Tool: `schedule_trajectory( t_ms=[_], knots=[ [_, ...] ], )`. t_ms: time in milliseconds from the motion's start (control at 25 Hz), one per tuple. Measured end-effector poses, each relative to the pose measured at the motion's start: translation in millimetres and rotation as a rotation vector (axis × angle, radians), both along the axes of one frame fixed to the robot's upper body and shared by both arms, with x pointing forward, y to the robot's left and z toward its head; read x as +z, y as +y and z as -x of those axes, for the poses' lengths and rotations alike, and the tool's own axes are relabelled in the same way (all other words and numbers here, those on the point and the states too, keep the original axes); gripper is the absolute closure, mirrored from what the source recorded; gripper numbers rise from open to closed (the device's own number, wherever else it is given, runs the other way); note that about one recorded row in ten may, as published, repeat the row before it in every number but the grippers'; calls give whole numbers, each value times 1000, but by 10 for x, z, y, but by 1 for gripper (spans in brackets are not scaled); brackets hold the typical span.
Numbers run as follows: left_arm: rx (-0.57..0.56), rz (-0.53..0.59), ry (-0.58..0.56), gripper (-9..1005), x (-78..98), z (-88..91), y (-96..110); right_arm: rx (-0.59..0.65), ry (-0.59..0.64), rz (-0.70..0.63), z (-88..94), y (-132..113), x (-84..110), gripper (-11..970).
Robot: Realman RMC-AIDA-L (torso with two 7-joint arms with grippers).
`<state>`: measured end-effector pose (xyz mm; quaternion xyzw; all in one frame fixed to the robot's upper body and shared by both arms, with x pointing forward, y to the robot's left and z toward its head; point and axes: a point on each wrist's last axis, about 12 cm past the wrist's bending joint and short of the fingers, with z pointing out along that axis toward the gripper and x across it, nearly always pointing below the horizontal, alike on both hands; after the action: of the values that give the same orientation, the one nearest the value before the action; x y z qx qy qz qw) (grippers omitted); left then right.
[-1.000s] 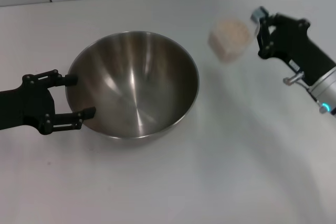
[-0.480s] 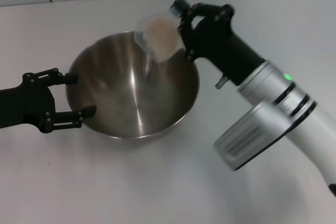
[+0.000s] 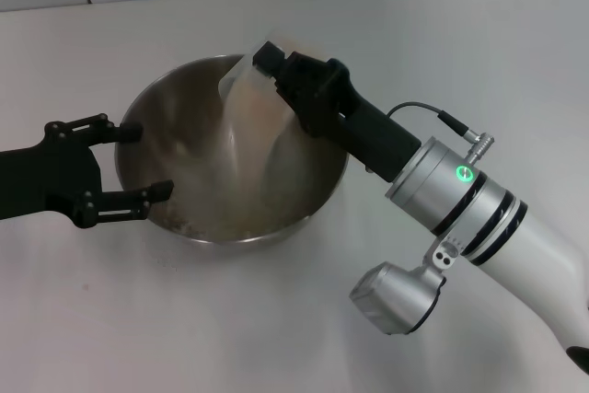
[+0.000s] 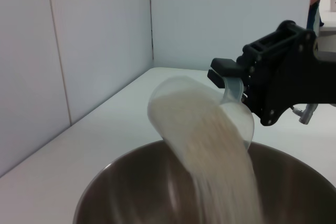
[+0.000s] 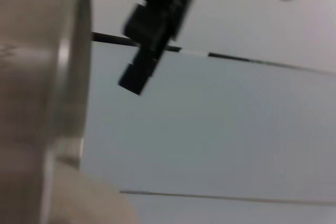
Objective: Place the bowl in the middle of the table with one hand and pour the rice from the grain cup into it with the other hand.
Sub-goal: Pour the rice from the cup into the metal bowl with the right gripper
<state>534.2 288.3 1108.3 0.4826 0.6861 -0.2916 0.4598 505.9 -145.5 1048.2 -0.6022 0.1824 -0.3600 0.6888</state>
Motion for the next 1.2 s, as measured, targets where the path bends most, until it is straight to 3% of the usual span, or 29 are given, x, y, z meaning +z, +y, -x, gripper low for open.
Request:
schedule_trajectory(
  t_ms=[840,920,960,1000,1200],
  knots=[
    [-13,-2,2,159,8,-15,-33,-86,-494,609,182,216,-134,893],
    [-15,-1,3,159,9,-14,-35,-99,-481,588,192,237,-117,891],
    [-15,-1,4,159,9,-12,-35,-144,-383,484,200,266,-71,890],
    [-15,-1,4,159,9,-12,-35,-144,-383,484,200,266,-71,888],
    [-15,0,5,159,10,-12,-36,-195,-23,-1,204,268,71,883]
  ],
)
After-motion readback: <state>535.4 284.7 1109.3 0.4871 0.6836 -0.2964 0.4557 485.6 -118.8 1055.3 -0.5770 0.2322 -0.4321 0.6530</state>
